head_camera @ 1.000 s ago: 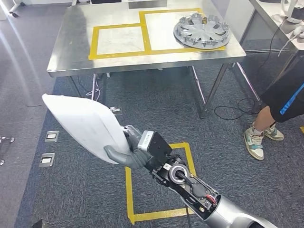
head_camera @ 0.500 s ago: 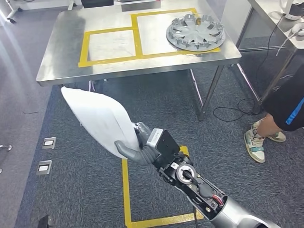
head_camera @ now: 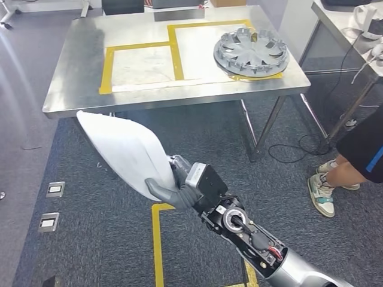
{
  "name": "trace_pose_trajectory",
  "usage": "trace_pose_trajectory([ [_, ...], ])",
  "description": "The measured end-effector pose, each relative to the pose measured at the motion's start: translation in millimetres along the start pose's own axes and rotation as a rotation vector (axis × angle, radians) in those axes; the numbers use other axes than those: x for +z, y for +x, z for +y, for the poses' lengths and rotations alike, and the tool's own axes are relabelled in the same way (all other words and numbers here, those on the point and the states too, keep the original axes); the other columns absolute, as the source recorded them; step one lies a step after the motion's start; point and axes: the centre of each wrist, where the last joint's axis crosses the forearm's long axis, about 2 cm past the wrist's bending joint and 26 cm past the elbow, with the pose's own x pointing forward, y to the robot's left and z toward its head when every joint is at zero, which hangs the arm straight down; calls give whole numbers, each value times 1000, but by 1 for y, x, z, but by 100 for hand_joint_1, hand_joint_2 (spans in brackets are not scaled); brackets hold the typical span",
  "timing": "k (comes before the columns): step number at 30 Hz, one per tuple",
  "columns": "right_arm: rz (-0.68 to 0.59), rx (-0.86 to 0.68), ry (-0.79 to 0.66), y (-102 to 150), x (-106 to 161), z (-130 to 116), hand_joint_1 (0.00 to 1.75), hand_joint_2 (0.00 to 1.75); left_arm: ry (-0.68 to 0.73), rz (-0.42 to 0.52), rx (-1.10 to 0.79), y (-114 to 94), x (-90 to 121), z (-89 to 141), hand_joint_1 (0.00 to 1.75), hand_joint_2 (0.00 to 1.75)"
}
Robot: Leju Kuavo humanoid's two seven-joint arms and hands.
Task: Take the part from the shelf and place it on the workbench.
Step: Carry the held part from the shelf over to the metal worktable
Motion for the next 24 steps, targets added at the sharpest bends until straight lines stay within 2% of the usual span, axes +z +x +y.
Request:
trace_pose_trajectory([
  [14, -5, 1, 5, -2, 2, 0, 171, 175, 7, 4, 2, 5, -1, 1, 0, 175],
  [24, -25, -21, 40, -2, -2, 4, 171, 175, 36, 25, 20, 0, 0, 2, 0, 175],
])
